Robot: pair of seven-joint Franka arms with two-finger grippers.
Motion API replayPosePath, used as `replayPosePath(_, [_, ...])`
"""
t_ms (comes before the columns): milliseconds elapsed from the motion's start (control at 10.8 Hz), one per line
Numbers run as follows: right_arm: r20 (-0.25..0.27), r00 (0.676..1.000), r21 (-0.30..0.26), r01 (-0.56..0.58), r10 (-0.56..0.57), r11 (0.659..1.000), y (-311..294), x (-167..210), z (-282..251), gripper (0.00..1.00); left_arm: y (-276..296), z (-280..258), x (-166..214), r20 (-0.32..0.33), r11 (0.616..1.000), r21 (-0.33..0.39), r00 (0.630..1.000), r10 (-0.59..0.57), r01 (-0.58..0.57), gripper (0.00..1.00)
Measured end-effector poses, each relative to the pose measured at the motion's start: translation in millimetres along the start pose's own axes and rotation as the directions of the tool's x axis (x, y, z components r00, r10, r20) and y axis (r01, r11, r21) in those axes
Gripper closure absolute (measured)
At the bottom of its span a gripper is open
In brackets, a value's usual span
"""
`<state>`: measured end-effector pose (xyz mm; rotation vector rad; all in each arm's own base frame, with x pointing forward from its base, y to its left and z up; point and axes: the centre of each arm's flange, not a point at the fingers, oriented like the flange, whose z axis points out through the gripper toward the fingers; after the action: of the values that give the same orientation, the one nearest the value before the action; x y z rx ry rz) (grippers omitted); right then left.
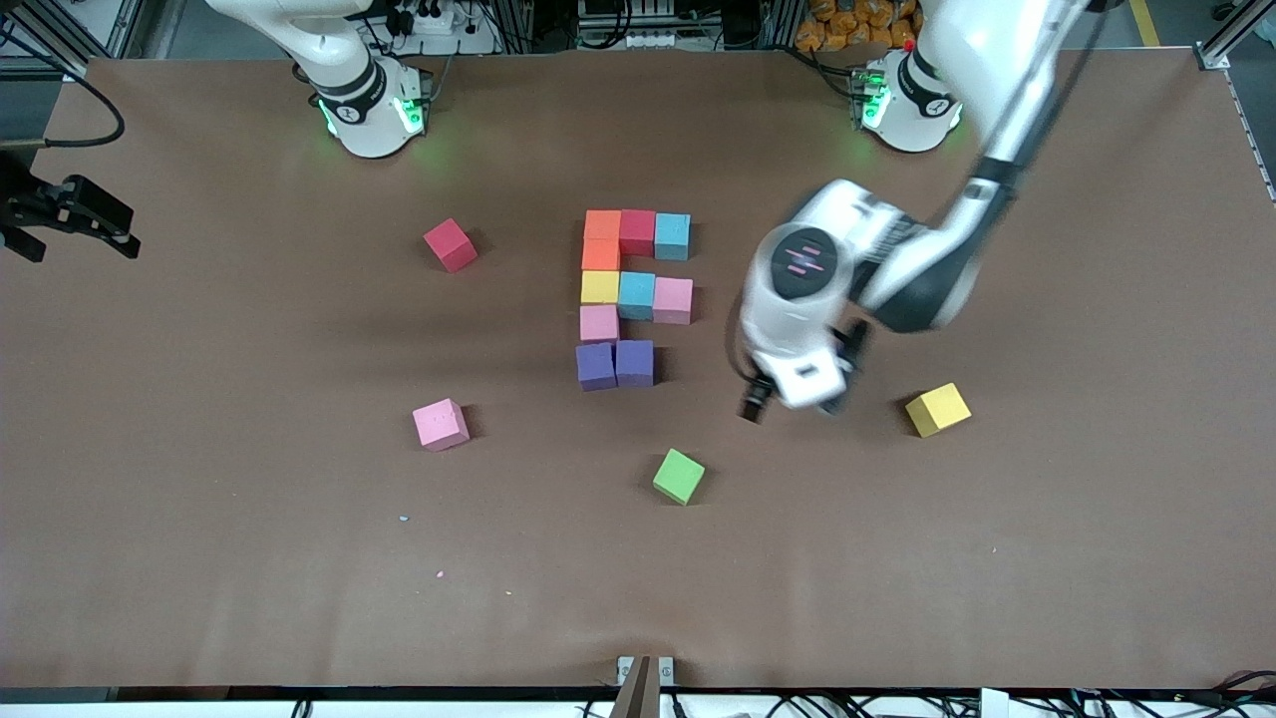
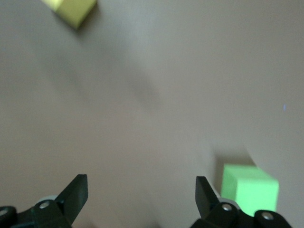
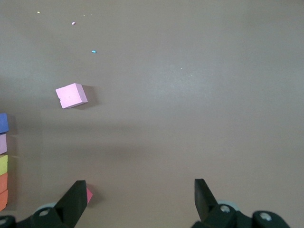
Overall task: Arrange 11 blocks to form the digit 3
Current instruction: 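Move the left gripper to the yellow cube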
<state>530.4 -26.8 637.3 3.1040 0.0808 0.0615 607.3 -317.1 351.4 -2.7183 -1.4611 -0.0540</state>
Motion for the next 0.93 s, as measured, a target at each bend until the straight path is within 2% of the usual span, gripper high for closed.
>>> replayPosePath(186, [0.000, 1.000, 0.000, 0.000, 0.000, 1.000, -0.1, 0.6, 0.8, 0.00, -14.1, 11.6, 71.2, 0.010, 0.982, 0.019, 0.982, 0.188, -0.188, 0.00])
replayPosePath(464, [-0.005, 1.000, -0.002, -0.001, 0.001, 1.000, 0.7, 2.6, 2.0, 0.00, -37.3, 30.3, 144.7, 0.040, 0.906, 0.035, 0.906, 0.421, -0.422, 0.00])
replayPosePath(743, [-0.004, 1.000, -0.002, -0.003, 0.003, 1.000, 1.8, 4.5, 4.8, 0.00, -70.0, 54.8, 200.6, 0.077, 0.874, 0.065, 0.876, 0.477, -0.482, 0.00])
replayPosePath(929, [-0.002, 1.000, -0.003, -0.007, 0.007, 1.000, 4.5, 8.1, 9.9, 0.00, -90.8, 77.6, 220.4, 0.085, 0.869, 0.077, 0.871, 0.483, -0.490, 0.00])
